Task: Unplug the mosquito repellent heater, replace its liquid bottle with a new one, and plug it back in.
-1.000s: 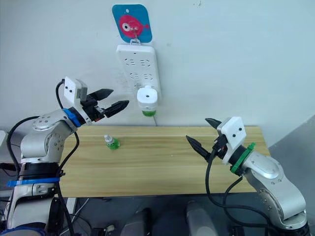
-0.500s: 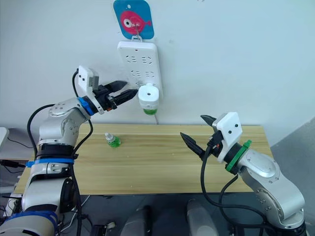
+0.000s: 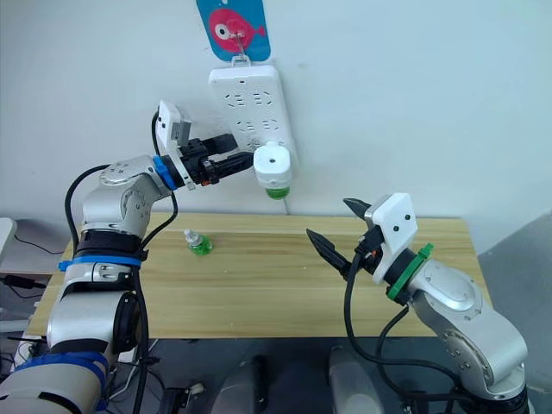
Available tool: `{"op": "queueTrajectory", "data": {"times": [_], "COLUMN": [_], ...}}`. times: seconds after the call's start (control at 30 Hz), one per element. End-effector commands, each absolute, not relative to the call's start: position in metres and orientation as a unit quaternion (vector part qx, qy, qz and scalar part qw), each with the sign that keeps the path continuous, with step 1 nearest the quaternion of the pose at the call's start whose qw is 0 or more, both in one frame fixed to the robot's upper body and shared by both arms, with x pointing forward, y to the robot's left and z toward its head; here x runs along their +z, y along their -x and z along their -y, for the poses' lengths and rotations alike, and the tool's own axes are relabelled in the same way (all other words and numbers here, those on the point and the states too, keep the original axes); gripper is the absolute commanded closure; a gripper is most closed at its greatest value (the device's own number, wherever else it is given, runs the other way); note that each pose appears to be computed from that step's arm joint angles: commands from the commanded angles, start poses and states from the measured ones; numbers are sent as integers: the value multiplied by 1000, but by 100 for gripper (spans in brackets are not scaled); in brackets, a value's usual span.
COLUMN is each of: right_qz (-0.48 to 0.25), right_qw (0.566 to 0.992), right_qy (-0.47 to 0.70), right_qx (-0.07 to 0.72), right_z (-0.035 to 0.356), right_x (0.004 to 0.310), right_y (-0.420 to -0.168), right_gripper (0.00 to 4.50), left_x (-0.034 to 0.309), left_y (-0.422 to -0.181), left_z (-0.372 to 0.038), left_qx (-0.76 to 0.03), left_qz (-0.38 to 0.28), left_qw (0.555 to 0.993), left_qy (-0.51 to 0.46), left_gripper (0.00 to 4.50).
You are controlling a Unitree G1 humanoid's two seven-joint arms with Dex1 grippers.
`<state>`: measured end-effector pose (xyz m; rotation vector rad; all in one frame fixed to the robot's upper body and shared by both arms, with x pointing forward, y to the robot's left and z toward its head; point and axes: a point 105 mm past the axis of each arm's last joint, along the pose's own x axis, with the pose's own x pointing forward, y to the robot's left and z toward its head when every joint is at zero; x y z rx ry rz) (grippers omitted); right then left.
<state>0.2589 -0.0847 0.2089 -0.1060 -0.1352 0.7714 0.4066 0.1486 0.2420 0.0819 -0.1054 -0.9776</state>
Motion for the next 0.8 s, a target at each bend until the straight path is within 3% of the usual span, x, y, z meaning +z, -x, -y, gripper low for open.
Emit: {"op": "queueTrajectory", "data": {"times": [0.03,0.23,0.8], "right_qz": [100,96,124], "right_qw": [913,919,955], "right_qy": [50,45,70], "right_qx": [392,379,261], "right_z": [76,68,39], "right_x": [222,224,254], "right_y": [-249,-258,-309], "right_gripper": [0,0,0], "left_x": [259,254,248], "left_y": [-401,-399,-396], "left_z": [-145,-142,-144], "left_qx": [-488,-499,-491], "left_qz": [74,67,65], "left_qw": [868,862,866], "left_qy": [-55,-59,-64], "left_gripper": [157,310,315]}}
